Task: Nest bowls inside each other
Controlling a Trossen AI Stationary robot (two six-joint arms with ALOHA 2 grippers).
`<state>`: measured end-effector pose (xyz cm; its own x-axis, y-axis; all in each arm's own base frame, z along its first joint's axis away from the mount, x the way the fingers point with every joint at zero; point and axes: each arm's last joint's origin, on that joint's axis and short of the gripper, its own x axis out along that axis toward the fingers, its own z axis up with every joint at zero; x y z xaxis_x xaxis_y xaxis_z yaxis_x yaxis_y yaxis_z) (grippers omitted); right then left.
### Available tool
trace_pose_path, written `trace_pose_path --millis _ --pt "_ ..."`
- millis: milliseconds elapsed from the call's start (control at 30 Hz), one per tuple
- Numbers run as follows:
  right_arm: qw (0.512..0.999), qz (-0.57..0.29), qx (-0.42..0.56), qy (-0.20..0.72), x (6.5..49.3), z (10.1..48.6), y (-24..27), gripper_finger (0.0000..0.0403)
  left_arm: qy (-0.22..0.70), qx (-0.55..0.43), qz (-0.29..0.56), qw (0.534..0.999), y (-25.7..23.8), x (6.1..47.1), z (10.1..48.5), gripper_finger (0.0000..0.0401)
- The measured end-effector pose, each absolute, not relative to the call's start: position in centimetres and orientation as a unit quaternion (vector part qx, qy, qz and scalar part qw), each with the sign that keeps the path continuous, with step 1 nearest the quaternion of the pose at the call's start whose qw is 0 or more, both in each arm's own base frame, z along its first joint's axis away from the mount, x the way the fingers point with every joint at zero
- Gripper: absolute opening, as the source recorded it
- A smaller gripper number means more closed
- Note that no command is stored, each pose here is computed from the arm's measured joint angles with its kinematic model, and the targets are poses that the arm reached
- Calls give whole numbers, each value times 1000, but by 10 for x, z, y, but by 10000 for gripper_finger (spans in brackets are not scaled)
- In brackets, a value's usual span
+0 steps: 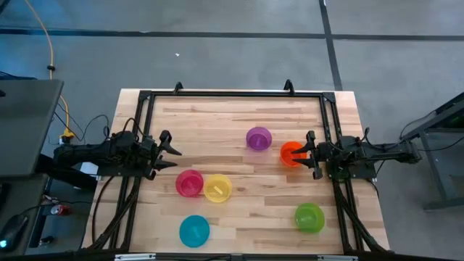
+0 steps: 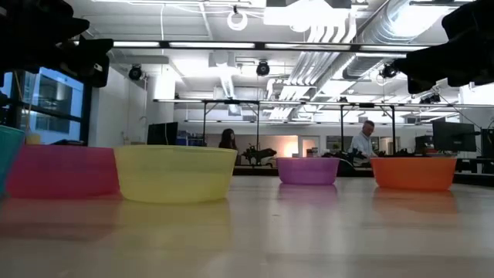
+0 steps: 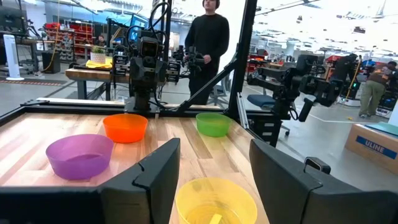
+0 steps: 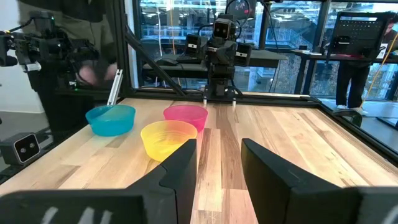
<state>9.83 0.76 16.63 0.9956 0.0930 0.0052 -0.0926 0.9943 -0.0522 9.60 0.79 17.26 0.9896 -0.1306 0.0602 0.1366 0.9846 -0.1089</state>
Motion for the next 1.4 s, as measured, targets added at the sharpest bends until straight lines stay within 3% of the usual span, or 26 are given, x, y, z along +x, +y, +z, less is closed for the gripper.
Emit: trace_pose_path --millis 1400 --pt "999 46 -26 -4 98 166 8 118 -28 -63 -68 995 8 96 173 184"
